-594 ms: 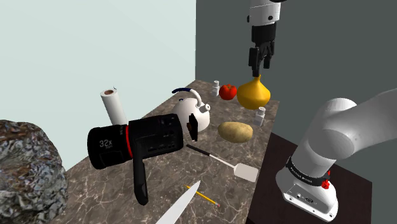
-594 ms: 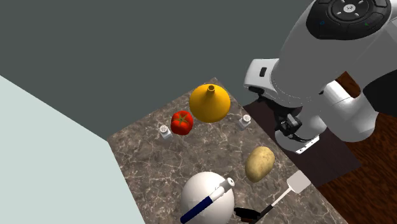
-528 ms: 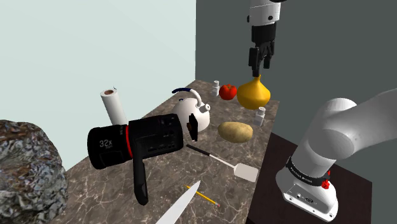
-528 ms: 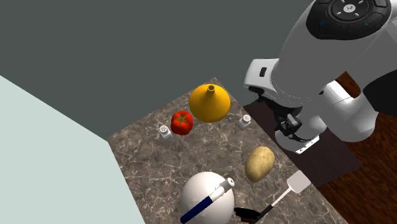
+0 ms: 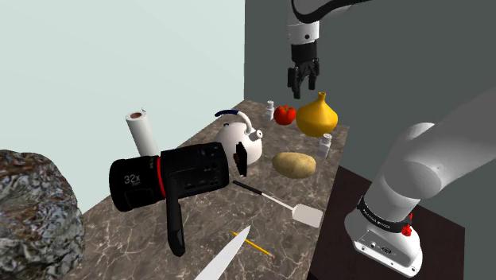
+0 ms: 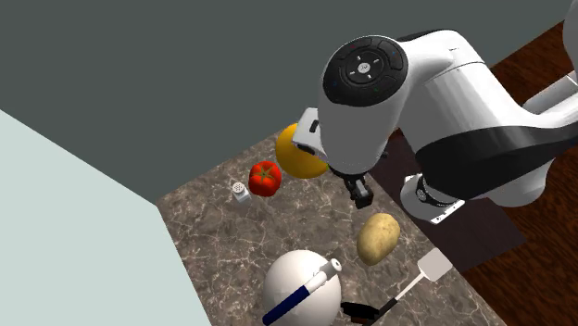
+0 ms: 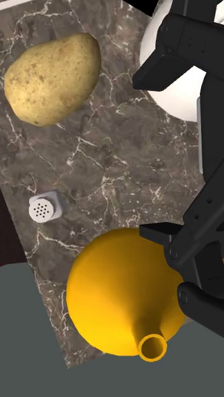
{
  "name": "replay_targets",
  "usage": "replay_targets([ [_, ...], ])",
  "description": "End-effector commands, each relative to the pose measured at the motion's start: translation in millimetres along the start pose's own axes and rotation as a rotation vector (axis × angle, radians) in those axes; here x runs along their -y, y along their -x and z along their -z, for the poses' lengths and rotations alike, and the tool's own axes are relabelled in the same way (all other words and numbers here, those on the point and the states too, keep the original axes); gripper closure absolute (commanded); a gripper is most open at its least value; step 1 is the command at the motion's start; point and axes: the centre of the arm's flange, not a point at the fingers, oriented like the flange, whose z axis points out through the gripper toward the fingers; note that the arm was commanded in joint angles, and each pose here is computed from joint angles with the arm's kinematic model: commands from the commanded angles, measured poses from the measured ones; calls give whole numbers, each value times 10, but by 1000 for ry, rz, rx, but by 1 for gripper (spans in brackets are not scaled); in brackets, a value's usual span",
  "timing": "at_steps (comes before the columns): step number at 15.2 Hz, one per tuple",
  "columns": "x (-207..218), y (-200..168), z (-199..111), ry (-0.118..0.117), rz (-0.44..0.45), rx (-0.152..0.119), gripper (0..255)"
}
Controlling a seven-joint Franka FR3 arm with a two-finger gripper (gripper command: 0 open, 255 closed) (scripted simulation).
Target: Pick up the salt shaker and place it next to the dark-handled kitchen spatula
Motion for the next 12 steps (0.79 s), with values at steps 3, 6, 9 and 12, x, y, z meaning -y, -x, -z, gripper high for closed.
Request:
replay_targets([
  [3,-153,-487,-147,-3,-27,12,0],
  [6,-269,-862,-271,-5,-47,22,0],
  [9,-392,-1232,-398,-8,-67,32,0],
  [12,-522,-1599,-529,-10,-88,41,0],
])
